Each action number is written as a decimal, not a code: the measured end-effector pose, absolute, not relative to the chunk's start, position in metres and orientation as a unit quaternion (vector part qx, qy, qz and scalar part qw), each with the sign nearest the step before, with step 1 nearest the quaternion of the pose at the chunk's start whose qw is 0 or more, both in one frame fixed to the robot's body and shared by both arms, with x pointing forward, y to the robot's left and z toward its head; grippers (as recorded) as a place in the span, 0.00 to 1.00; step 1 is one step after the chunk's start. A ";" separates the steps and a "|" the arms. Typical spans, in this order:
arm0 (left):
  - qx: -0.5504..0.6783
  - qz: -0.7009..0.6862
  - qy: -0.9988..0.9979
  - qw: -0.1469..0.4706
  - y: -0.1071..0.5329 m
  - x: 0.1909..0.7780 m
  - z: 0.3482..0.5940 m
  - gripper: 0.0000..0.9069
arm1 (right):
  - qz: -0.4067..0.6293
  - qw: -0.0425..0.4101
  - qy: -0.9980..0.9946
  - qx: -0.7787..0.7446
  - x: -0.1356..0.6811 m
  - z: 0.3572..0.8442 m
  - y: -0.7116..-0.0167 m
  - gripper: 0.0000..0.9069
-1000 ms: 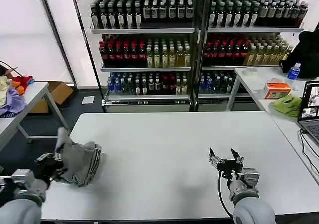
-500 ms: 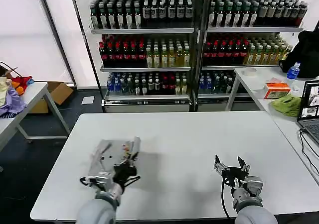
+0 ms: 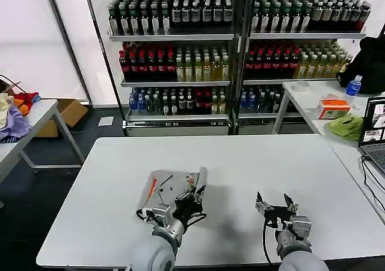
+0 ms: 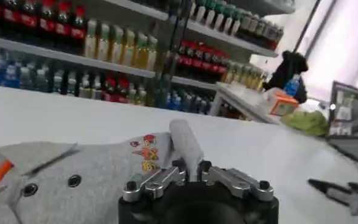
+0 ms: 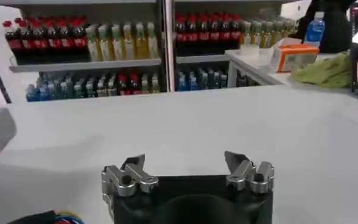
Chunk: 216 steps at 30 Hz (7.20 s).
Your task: Fold and organize the clothes.
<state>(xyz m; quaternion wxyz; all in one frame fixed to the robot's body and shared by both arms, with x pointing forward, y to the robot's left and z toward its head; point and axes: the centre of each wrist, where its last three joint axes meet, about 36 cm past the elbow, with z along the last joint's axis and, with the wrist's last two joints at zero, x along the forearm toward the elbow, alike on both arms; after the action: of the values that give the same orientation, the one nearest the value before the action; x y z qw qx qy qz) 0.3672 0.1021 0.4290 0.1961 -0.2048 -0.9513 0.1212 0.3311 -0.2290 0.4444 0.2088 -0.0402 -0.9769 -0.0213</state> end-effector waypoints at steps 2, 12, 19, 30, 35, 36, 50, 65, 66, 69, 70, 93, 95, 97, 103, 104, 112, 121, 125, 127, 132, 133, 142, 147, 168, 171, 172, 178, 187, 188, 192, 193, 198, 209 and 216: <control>-0.209 0.133 -0.950 0.191 0.102 0.368 0.433 1.00 | -0.030 0.211 -0.976 -0.034 0.334 0.444 -0.227 1.00; -0.203 0.163 -0.954 0.150 0.124 0.368 0.463 1.00 | -0.106 0.221 -0.969 0.006 0.356 0.453 -0.207 1.00; -0.146 0.131 -0.971 0.139 0.168 0.374 0.467 1.00 | -0.160 0.246 -0.955 0.041 0.372 0.456 -0.178 1.00; -0.064 0.092 -0.985 0.132 0.221 0.367 0.471 1.00 | -0.190 0.306 -0.930 0.068 0.373 0.435 -0.139 0.76; -0.050 0.081 -0.986 0.134 0.231 0.362 0.470 1.00 | -0.199 0.318 -0.924 0.073 0.372 0.430 -0.130 0.16; -0.048 0.080 -0.986 0.135 0.231 0.362 0.470 1.00 | -0.201 0.319 -0.923 0.074 0.371 0.431 -0.128 0.02; -0.033 0.077 -0.986 0.144 0.238 0.365 0.465 1.00 | -0.187 0.315 -0.927 0.080 0.371 0.432 -0.125 0.00; -0.022 0.077 -0.985 0.152 0.242 0.361 0.461 1.00 | -0.157 0.315 -0.934 0.063 0.381 0.428 -0.158 0.00; -0.021 0.078 -0.985 0.152 0.241 0.360 0.462 1.00 | -0.153 0.314 -0.935 0.059 0.383 0.428 -0.165 0.00; -0.022 0.080 -0.985 0.152 0.239 0.359 0.463 1.00 | -0.135 0.308 -0.941 0.048 0.388 0.430 -0.185 0.00; -0.023 0.081 -0.985 0.152 0.238 0.359 0.463 1.00 | -0.128 0.305 -0.943 0.044 0.391 0.431 -0.193 0.00; -0.030 0.089 -0.983 0.160 0.224 0.345 0.464 1.00 | 0.037 0.180 -0.982 0.031 0.397 0.464 -0.237 1.00; -0.029 0.089 -0.982 0.163 0.224 0.343 0.462 1.00 | 0.042 0.169 -0.984 0.045 0.398 0.465 -0.226 1.00; -0.028 0.088 -0.982 0.165 0.225 0.341 0.461 1.00 | 0.046 0.158 -0.985 0.057 0.402 0.465 -0.216 1.00; -0.024 0.089 -0.982 0.166 0.227 0.332 0.463 1.00 | 0.062 0.139 -0.985 0.086 0.419 0.458 -0.184 1.00; -0.023 0.088 -0.982 0.167 0.228 0.331 0.464 1.00 | 0.066 0.140 -0.984 0.090 0.421 0.456 -0.180 1.00; -0.016 0.087 -0.982 0.169 0.231 0.317 0.468 1.00 | 0.080 0.170 -0.977 0.104 0.433 0.437 -0.152 1.00; -0.015 0.087 -0.981 0.175 0.231 0.307 0.467 1.00 | 0.081 0.198 -0.972 0.093 0.434 0.418 -0.140 1.00; -0.016 0.087 -0.980 0.178 0.231 0.305 0.466 1.00 | 0.078 0.208 -0.971 0.088 0.434 0.412 -0.139 1.00; -0.017 0.086 -0.980 0.180 0.231 0.305 0.465 1.00 | 0.075 0.212 -0.971 0.085 0.434 0.409 -0.139 1.00; -0.023 0.087 -0.979 0.183 0.229 0.303 0.464 1.00 | 0.065 0.220 -0.970 0.078 0.435 0.406 -0.138 1.00; -0.024 0.087 -0.979 0.184 0.229 0.303 0.463 1.00 | 0.062 0.220 -0.971 0.077 0.435 0.406 -0.138 1.00; -0.025 0.088 -0.978 0.188 0.229 0.302 0.460 1.00 | 0.042 0.204 -0.976 0.063 0.428 0.421 -0.143 1.00; -0.026 0.090 -0.977 0.189 0.227 0.303 0.459 1.00 | 0.043 0.203 -0.977 0.059 0.415 0.425 -0.156 1.00; -0.024 0.089 -0.978 0.188 0.227 0.301 0.460 1.00 | 0.024 0.240 -0.969 0.054 0.403 0.411 -0.167 1.00; -0.025 0.088 -0.978 0.188 0.227 0.301 0.460 1.00 | 0.018 0.233 -0.971 0.049 0.403 0.418 -0.172 1.00; -0.025 0.088 -0.978 0.187 0.227 0.301 0.461 1.00 | 0.016 0.231 -0.972 0.048 0.402 0.421 -0.174 1.00; -0.022 0.083 -0.982 0.167 0.229 0.301 0.466 1.00 | 0.013 0.207 -0.978 0.036 0.397 0.442 -0.192 1.00; -0.002 0.065 -0.991 0.118 0.237 0.306 0.465 1.00 | 0.042 0.163 -0.986 -0.023 0.377 0.474 -0.248 1.00; 0.001 0.064 -0.991 0.113 0.237 0.307 0.464 1.00 | 0.045 0.160 -0.986 -0.030 0.374 0.475 -0.253 1.00; 0.004 0.057 -0.994 0.098 0.239 0.310 0.461 1.00 | 0.056 0.157 -0.985 -0.050 0.360 0.479 -0.266 1.00; 0.004 0.056 -0.994 0.095 0.238 0.311 0.461 1.00 | 0.057 0.155 -0.985 -0.053 0.357 0.481 -0.269 1.00; 0.006 0.055 -0.995 0.085 0.239 0.312 0.461 1.00 | 0.062 0.150 -0.985 -0.063 0.347 0.487 -0.272 1.00; 0.008 0.053 -0.995 0.079 0.239 0.314 0.460 1.00 | 0.079 0.152 -0.982 -0.075 0.337 0.487 -0.278 1.00; 0.005 0.052 -0.996 0.077 0.239 0.319 0.456 1.00 | 0.088 0.162 -0.980 -0.077 0.330 0.480 -0.277 1.00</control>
<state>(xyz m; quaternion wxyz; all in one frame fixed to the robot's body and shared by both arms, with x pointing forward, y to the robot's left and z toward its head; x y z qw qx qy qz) 0.3188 0.2387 0.4565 0.0773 0.0049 -0.9956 0.0520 0.3297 -0.2771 0.4799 0.1616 -0.0772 -0.9799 0.0878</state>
